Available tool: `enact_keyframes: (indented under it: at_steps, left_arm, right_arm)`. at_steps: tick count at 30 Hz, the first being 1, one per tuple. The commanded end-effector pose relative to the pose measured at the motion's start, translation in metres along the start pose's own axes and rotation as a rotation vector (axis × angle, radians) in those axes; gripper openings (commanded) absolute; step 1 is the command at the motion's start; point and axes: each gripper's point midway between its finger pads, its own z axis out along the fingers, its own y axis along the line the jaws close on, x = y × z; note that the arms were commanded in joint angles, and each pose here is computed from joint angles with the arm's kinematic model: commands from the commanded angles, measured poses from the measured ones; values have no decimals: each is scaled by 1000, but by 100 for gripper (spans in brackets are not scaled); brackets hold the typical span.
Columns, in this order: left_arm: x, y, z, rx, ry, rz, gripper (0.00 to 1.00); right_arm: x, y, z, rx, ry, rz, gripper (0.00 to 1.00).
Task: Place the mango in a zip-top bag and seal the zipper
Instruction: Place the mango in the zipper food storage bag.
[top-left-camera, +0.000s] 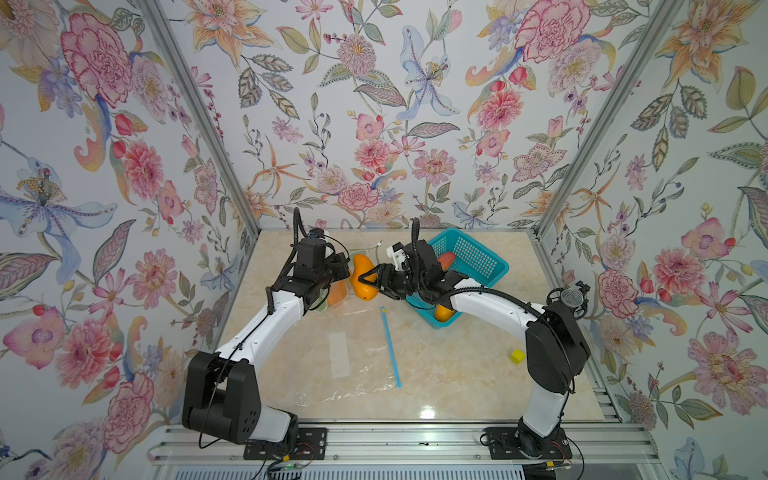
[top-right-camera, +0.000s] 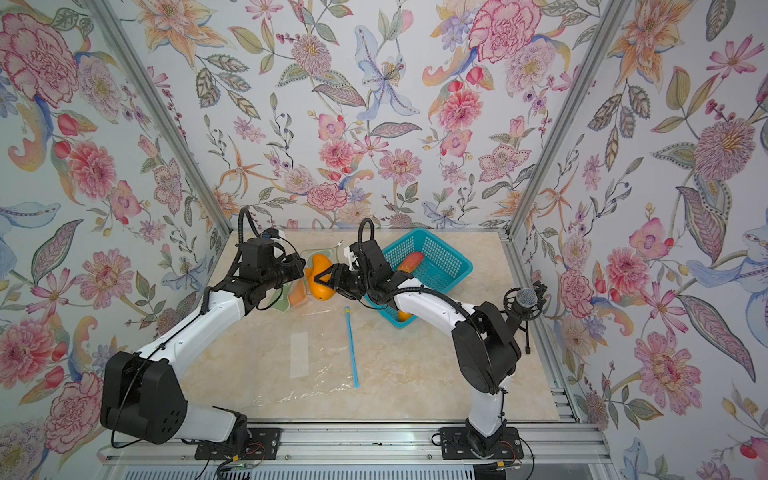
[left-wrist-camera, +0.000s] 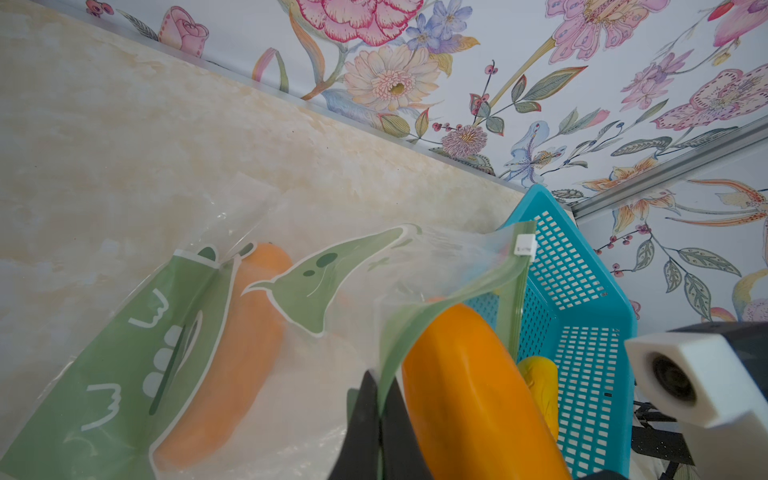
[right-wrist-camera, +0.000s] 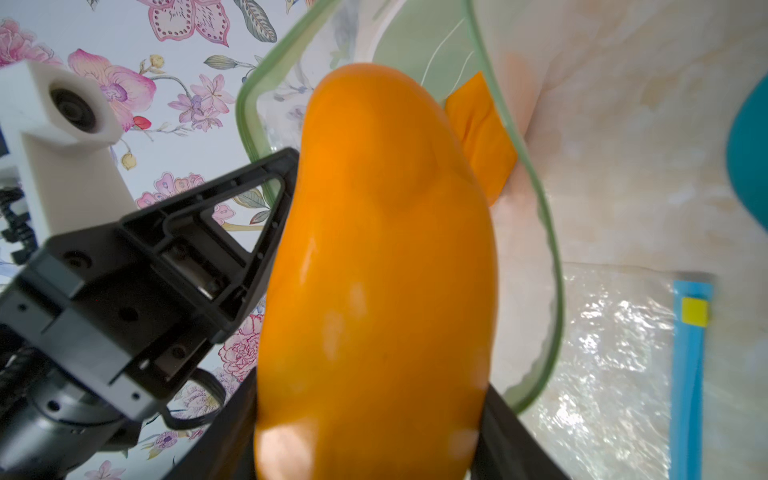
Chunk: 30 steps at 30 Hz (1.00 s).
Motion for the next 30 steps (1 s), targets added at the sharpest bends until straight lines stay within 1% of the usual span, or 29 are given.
enact_keyframes:
  at_steps: [1,6,13,17,20,23,26,30]
  left_arm:
    - [6,-10,-7,40,6,32,0]
    - [16,-9,-7,40,30,27,0]
    - [11,-13,-2,49,27,15,0]
    - [9,-14,1,51,26,-1,0]
    - [4,-15,0,52,11,-20,0]
    - [0,-18,-3,61,-4,-30,0]
    - [0,-19,-2,66,-2,-34,0]
    - [4,-18,-2,69,5,-47,0]
  right_arm:
    - [-19,-7,10,68,-56,-8,63]
    - [-38,4,12,138,-108,-85,76]
    - [-35,-4,-12,208,-142,-136,84]
    - [-29,-11,-18,228,-135,-144,84]
    - [-24,-8,-28,236,-138,-180,82]
    - [-20,-4,-49,277,-182,-230,79]
    - [-16,-16,-64,342,-235,-223,78]
    - [-17,-24,-54,329,-244,-192,74]
